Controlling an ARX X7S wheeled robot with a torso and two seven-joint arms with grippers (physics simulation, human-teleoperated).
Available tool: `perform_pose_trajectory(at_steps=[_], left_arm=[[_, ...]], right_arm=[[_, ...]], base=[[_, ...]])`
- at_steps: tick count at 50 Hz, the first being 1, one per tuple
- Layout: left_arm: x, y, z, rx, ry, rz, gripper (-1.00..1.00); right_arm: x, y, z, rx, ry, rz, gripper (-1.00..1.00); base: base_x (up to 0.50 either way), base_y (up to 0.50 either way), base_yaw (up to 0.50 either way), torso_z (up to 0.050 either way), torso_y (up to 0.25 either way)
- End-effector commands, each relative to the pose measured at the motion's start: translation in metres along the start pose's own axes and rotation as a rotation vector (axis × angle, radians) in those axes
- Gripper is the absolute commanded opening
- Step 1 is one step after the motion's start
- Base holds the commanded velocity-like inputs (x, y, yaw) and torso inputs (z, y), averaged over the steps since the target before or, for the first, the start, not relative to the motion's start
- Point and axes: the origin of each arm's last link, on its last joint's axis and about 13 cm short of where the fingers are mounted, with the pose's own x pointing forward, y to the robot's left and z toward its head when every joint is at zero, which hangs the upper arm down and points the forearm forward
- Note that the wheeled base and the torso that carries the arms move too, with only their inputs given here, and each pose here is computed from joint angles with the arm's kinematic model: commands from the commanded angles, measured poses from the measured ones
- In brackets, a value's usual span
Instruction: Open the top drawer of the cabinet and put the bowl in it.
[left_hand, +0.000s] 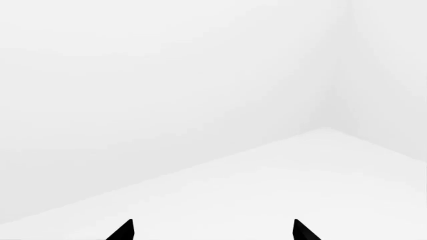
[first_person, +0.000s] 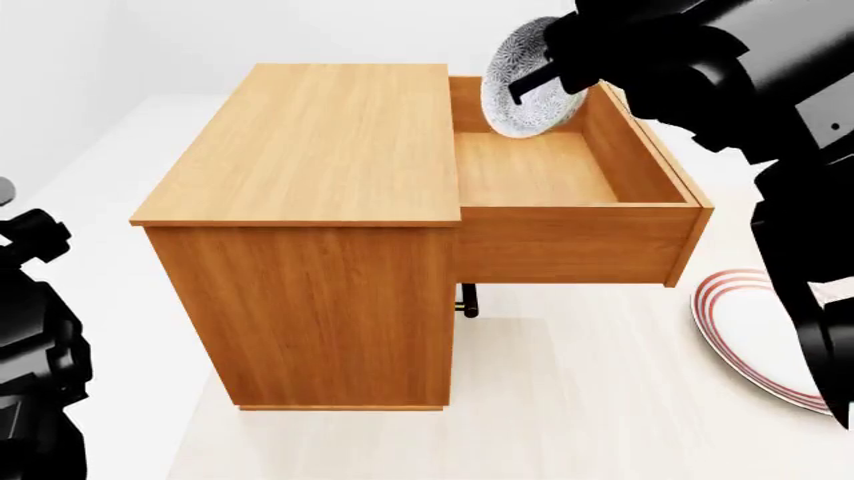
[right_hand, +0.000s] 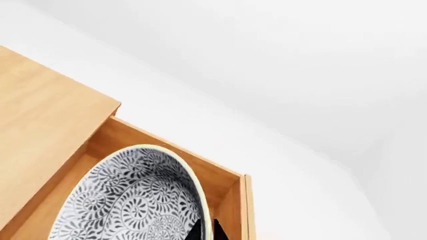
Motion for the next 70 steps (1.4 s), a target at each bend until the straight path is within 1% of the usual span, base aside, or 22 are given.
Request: perform_pose_trajectory(at_steps=[1, 13, 21, 28, 41, 58, 64, 65, 68, 70], left_arm=[[-0.001, -0.001, -0.002, 0.002, 0.004, -0.002, 1.00], [-0.002, 0.000, -0.004, 0.003, 0.003, -0.006, 1.00], [-0.002, 0.000, -0.005, 0.001, 0.002, -0.010, 1.00], [-0.003, -0.001, -0.006, 0.002, 0.004, -0.014, 1.00], [-0.004, 0.000, -0.008, 0.003, 0.007, -0.015, 1.00], [-0.005, -0.002, -0.008, 0.004, 0.006, -0.023, 1.00], [-0.005, -0.003, -0.008, 0.004, 0.007, -0.025, 1.00], [-0.006, -0.003, -0.008, 0.004, 0.007, -0.026, 1.00], [-0.006, -0.004, -0.008, 0.004, 0.007, -0.028, 1.00], [-0.006, -0.004, -0.008, 0.005, 0.006, -0.029, 1.00]], right_arm=[[0.015, 0.006, -0.006, 0.036, 0.056, 0.045, -1.00], [0.029, 0.018, -0.024, 0.053, 0.095, 0.089, -1.00], [0.036, 0.023, -0.038, 0.079, 0.122, 0.106, -1.00], [0.039, 0.026, -0.046, 0.082, 0.141, 0.115, -1.00], [0.049, 0.030, -0.061, 0.105, 0.163, 0.116, -1.00], [0.051, 0.028, -0.066, 0.113, 0.165, 0.105, -1.00], [0.050, 0.028, -0.066, 0.123, 0.172, 0.123, -1.00], [0.050, 0.027, -0.066, 0.124, 0.173, 0.124, 1.00], [0.050, 0.025, -0.064, 0.130, 0.163, 0.111, 1.00], [0.050, 0.023, -0.060, 0.136, 0.139, 0.081, 1.00]], base=[[0.00, 0.00, 0.00, 0.000, 0.000], [0.00, 0.00, 0.00, 0.000, 0.001], [0.00, 0.00, 0.00, 0.000, 0.000], [0.00, 0.00, 0.00, 0.000, 0.000], [0.00, 0.00, 0.00, 0.000, 0.001], [0.00, 0.00, 0.00, 0.000, 0.000], [0.00, 0.00, 0.00, 0.000, 0.000], [0.00, 0.00, 0.00, 0.000, 0.000], [0.00, 0.00, 0.00, 0.000, 0.000], [0.00, 0.00, 0.00, 0.000, 0.000]])
